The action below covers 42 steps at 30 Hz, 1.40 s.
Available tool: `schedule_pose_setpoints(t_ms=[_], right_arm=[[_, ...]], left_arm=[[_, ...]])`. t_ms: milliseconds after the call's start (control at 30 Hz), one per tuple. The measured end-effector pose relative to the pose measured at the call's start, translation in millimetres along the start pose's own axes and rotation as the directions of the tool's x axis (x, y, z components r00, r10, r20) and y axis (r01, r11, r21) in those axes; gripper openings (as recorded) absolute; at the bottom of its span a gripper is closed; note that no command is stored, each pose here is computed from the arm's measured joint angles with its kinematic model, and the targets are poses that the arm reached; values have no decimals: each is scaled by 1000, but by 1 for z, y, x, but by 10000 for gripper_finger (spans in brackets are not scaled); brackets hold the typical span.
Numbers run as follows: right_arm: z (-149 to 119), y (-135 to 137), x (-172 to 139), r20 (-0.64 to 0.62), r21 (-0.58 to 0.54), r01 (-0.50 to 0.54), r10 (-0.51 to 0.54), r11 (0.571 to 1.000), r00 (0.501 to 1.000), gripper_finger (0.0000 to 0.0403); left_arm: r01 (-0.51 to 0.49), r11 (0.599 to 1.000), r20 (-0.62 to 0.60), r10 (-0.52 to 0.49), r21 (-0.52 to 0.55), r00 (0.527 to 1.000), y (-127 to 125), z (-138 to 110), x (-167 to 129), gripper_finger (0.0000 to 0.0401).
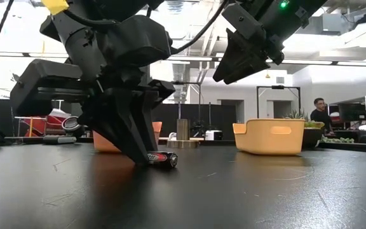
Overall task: Sort batteries
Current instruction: Put the silver battery into the orange bin
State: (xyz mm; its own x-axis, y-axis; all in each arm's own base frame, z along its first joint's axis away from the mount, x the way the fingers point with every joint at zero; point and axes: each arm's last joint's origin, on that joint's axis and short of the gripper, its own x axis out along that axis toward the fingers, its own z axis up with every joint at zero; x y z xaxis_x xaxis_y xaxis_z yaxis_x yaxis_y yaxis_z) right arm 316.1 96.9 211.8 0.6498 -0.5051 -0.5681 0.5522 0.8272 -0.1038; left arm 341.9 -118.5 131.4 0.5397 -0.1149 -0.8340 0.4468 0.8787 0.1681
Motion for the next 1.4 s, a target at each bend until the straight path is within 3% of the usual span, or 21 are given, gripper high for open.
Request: schedule_pose_setpoints(t_ms=[600,867,1000,1167,1400], right_arm=[[-1,2,-3,21,-24,13,-12,1000,1000,223],[-1,2,-3,22,-26,15,-15,1000,1000,223],[-1,2,-3,24,-25,17,-17,1000,1000,223],[1,3,-4,31,-16,12,-12,1000,999,223],[3,5,-4,47,-3,0,0,1000,999,223]], left_arm=[[-125,991,-29,124,-40,992,-4,3,-27,40],[-180,983,92,183,-41,979,3,16,-69,40],[-241,965,108,252,-104,962,14,0,-92,40],[-330,910,77,358,-249,930,32,-36,-111,40],[-400,835,10,436,-379,900,57,-64,-121,40]])
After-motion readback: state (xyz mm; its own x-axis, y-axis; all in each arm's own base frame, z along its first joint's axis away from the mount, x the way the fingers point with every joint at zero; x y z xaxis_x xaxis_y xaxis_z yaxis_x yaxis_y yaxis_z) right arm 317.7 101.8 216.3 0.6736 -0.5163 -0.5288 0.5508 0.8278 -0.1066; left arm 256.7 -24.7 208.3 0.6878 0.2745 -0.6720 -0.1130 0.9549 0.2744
